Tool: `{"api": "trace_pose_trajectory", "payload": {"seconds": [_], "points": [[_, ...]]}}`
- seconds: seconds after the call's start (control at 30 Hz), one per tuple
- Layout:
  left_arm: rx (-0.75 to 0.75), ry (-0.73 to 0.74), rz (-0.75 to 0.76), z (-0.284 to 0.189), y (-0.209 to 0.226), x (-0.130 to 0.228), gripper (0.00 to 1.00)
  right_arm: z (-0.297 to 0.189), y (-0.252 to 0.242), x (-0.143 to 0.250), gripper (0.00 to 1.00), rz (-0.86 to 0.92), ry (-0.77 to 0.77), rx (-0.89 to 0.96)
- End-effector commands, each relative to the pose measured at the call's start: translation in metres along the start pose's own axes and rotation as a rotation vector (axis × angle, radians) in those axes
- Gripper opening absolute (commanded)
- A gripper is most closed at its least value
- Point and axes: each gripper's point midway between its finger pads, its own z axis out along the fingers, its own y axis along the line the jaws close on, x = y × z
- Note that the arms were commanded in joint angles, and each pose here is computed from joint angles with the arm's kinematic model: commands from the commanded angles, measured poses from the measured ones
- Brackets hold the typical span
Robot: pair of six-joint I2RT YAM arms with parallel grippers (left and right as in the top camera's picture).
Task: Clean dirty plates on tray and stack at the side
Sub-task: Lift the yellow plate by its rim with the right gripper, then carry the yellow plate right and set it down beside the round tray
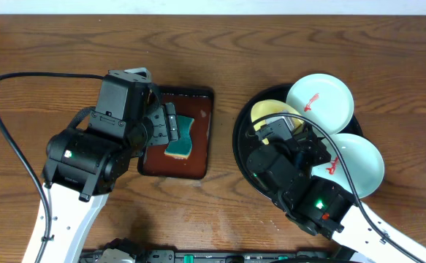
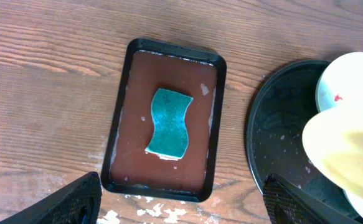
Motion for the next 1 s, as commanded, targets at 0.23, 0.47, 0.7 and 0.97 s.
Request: {"api": "trace_pose_trajectory", "payload": {"seconds": [0.23, 0.47, 0.7, 0.97], "points": [[0.001, -0.013, 0.003, -0.004, 0.001, -0.003, 0.83, 0.008, -0.012, 0.001, 0.01, -0.022, 0.022, 0.030], [0.001, -0.014, 0.003, -0.004, 0.001, -0.003, 0.83, 0.011, -0.007, 0.008, 0.01, 0.050, 0.047, 0.004], [0.001, -0.014, 0.003, -0.004, 0.001, -0.003, 0.84, 0.032, 0.013, 0.027, 0.01, 0.476, 0.170, -0.170], [0.001, -0.014, 0.003, -0.004, 0.001, -0.003, 0.84, 0.072, -0.020, 0.057, 0.01, 0.988, 0.346, -0.461]]}}
